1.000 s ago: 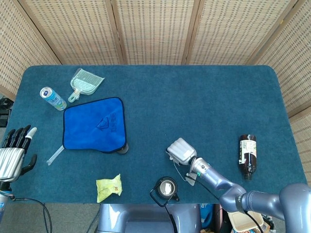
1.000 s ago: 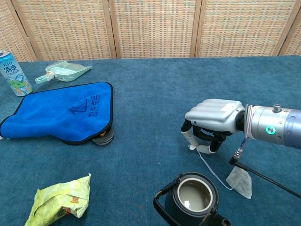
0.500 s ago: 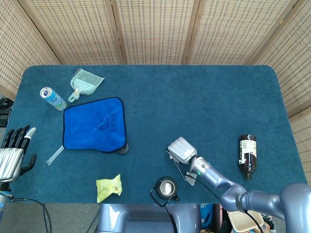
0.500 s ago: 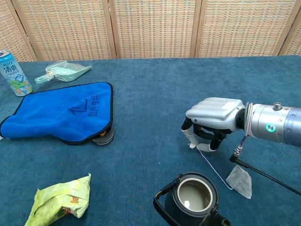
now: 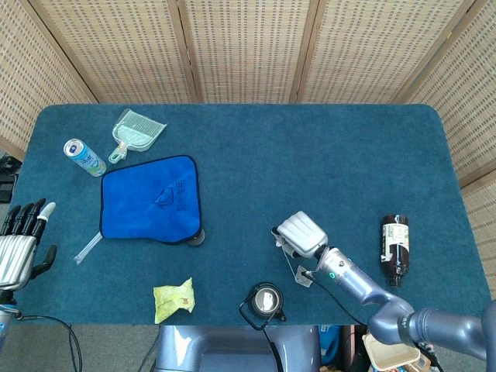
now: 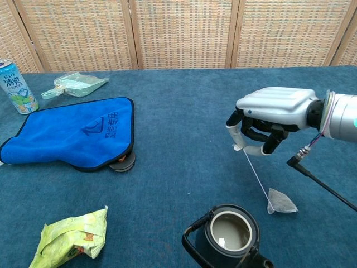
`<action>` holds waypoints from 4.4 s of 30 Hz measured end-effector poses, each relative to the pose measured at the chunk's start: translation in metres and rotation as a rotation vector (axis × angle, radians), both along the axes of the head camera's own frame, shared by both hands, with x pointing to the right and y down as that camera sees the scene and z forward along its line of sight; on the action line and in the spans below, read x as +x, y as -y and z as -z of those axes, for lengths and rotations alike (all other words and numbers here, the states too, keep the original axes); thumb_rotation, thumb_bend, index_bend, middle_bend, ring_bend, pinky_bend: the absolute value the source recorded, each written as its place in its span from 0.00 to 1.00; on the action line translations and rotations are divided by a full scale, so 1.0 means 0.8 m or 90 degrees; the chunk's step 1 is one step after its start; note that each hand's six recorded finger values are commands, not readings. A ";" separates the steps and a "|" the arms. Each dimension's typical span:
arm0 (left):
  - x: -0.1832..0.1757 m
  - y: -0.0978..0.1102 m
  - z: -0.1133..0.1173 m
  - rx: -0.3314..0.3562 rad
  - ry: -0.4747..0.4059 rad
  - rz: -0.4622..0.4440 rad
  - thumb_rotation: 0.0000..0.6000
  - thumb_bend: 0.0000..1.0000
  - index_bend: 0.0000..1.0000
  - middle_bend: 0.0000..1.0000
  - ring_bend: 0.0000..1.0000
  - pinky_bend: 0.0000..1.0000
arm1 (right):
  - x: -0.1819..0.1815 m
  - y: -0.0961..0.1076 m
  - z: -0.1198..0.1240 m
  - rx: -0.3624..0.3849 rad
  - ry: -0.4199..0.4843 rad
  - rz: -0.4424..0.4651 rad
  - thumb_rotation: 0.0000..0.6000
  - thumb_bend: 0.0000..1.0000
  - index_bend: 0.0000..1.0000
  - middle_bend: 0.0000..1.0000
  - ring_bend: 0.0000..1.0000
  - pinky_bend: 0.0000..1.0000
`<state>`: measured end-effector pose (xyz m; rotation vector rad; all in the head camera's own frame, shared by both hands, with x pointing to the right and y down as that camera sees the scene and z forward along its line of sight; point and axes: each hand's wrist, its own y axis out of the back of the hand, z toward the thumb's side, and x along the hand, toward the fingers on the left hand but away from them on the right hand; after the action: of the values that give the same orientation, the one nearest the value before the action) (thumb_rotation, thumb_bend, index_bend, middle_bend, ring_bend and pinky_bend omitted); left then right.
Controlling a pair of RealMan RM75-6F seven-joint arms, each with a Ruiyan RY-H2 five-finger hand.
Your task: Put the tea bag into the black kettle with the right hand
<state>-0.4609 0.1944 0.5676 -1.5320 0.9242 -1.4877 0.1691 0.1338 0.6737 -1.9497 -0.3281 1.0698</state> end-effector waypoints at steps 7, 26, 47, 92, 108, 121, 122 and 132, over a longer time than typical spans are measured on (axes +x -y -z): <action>0.002 0.000 0.001 0.001 -0.001 -0.003 1.00 0.48 0.03 0.00 0.00 0.00 | 0.020 0.005 0.031 0.013 0.024 -0.022 1.00 0.80 0.63 0.90 0.85 0.89; -0.001 0.005 0.012 0.014 0.006 0.002 1.00 0.48 0.03 0.00 0.00 0.00 | 0.037 -0.014 0.101 -0.008 0.149 -0.011 1.00 0.80 0.63 0.90 0.85 0.89; -0.001 -0.003 0.013 0.008 0.004 0.008 1.00 0.48 0.03 0.00 0.00 0.00 | 0.029 -0.044 0.150 -0.013 0.255 0.056 1.00 0.80 0.63 0.90 0.85 0.89; -0.007 -0.008 0.006 -0.003 0.002 0.016 1.00 0.48 0.03 0.00 0.00 0.00 | 0.007 -0.064 0.168 -0.020 0.256 0.097 1.00 0.80 0.63 0.90 0.85 0.89; -0.008 -0.010 0.005 -0.006 0.000 0.016 1.00 0.48 0.03 0.00 0.00 0.00 | 0.003 -0.078 0.148 -0.042 0.234 0.109 1.00 0.80 0.63 0.89 0.85 0.89; -0.007 -0.012 0.006 -0.007 0.000 0.014 1.00 0.48 0.03 0.00 0.00 0.00 | 0.007 -0.087 0.122 -0.051 0.211 0.115 1.00 0.80 0.63 0.88 0.85 0.89; -0.007 -0.012 0.006 -0.008 0.000 0.014 1.00 0.48 0.03 0.00 0.00 0.00 | 0.008 -0.087 0.120 -0.052 0.210 0.114 1.00 0.80 0.63 0.88 0.85 0.89; -0.006 -0.012 0.005 -0.009 0.000 0.013 1.00 0.48 0.03 0.00 0.00 0.00 | 0.016 -0.089 0.105 -0.075 0.189 0.119 1.00 0.80 0.43 0.87 0.85 0.89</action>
<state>-0.4655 0.2037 0.5633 -1.5367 0.9336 -1.5129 0.1816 0.2052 0.5898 -2.2011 -0.2403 0.6928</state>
